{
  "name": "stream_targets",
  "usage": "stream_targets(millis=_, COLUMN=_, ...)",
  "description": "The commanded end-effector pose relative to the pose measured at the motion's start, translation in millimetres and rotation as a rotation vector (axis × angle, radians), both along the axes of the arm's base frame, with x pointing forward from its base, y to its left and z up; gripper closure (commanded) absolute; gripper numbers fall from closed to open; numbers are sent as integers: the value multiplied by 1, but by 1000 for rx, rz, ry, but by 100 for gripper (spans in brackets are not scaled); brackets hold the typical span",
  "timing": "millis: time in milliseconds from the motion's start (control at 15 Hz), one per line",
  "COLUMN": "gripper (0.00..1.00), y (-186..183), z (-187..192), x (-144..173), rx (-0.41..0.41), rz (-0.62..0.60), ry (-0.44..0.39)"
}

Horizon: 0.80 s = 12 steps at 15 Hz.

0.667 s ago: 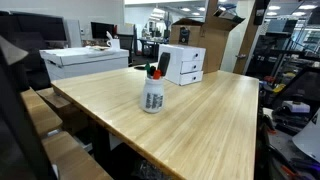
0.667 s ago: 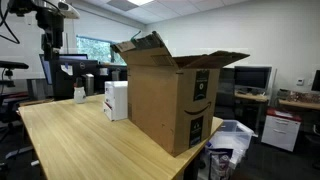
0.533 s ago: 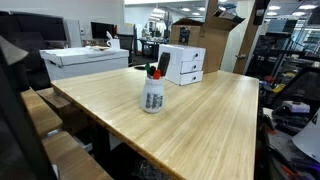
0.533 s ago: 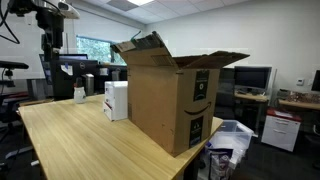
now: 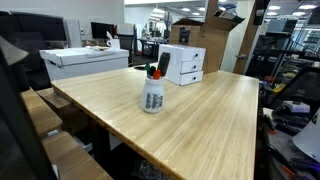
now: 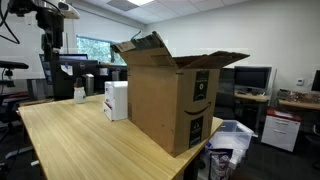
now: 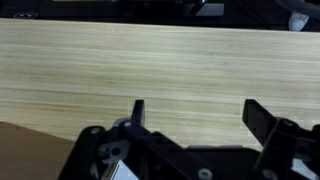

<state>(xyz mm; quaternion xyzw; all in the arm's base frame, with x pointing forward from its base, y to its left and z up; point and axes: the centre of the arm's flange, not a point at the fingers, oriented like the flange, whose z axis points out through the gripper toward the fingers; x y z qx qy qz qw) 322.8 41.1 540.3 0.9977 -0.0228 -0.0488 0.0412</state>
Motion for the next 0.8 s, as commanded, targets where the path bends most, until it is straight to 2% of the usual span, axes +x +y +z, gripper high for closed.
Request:
stream_targets(millis=0, gripper=0, y=0, z=0, x=0, rx=0, rz=0, ry=0)
stream_targets(millis=733, gripper=0, y=-5, z=2, x=2, rx=8, rz=-26, ry=-19)
